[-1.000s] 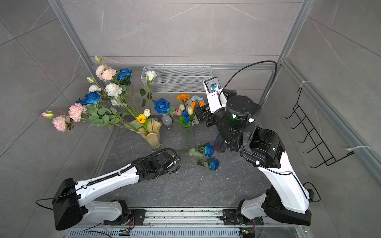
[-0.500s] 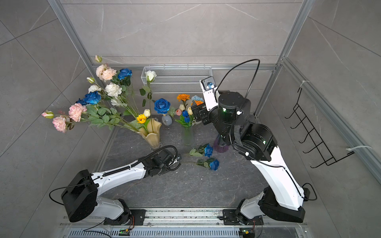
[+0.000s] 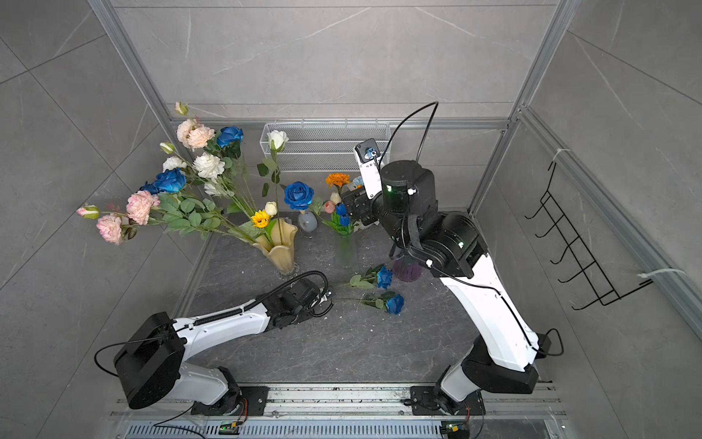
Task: Pick out blue flowers from the vase
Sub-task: Place the flower at the center of the board, then pick up the flower from the vase.
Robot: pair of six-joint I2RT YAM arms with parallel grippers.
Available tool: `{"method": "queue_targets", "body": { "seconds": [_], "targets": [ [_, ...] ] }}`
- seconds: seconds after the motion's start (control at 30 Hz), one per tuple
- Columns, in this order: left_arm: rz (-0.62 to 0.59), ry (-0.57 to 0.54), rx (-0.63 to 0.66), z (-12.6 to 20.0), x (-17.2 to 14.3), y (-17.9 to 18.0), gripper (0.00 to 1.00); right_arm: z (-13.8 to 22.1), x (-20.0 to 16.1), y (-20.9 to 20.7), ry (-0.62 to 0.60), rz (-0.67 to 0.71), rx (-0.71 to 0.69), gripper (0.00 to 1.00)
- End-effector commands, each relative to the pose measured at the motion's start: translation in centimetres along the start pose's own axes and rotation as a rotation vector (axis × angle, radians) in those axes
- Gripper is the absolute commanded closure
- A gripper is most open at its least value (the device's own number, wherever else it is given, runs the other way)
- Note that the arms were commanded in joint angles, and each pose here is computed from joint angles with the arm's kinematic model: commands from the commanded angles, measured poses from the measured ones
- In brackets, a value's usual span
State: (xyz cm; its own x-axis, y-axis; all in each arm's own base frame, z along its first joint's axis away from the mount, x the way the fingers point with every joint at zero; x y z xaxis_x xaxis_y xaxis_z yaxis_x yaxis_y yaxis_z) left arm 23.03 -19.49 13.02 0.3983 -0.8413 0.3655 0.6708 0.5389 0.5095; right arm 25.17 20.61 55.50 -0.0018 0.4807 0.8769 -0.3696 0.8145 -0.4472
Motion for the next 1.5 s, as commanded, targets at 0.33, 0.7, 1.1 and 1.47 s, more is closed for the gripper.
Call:
{"method": "queue_targets", "body": {
  "seconds": [0.33, 0.7, 1.1, 1.47],
  "targets": [
    [-0.133, -0.067, 0.039, -1.3, 2.2, -0.1, 1.00, -0.6, 0.4, 0.3, -0.022, -0.040, 0.037, 0.07],
    [-0.110, -0.037, 0.051, -2.5, 3.3, -0.4, 0.51, -1.0, 0.1, 0.0, -0.005, -0.032, 0.039, 0.06],
    [0.091, -0.104, 0.089, 3.2, 3.6, 2.8, 0.32, -1.9, 1.5, 0.1, -0.002, -0.001, 0.066, 0.00],
    [0.598, -0.397, 0.200, 16.2, -0.4, 9.6, 0.17, -1.3, 7.2, 10.7, -0.266, 0.170, 0.243, 0.00]
  ]
}}
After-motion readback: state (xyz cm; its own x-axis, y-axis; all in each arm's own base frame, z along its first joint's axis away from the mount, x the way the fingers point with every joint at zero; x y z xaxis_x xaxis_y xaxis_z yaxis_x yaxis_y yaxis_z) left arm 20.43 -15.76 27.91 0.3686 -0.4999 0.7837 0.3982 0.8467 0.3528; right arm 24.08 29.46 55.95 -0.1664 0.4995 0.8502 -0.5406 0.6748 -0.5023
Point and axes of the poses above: each gripper's point midway between its finger pads, its own z axis back along the fingers, its own y axis along the line the jaws close on, x = y × z, the point moved 7 cm from there along z, back along the fingers, and after that the axes turned 13 degrees about z, right-handed, at the moved point
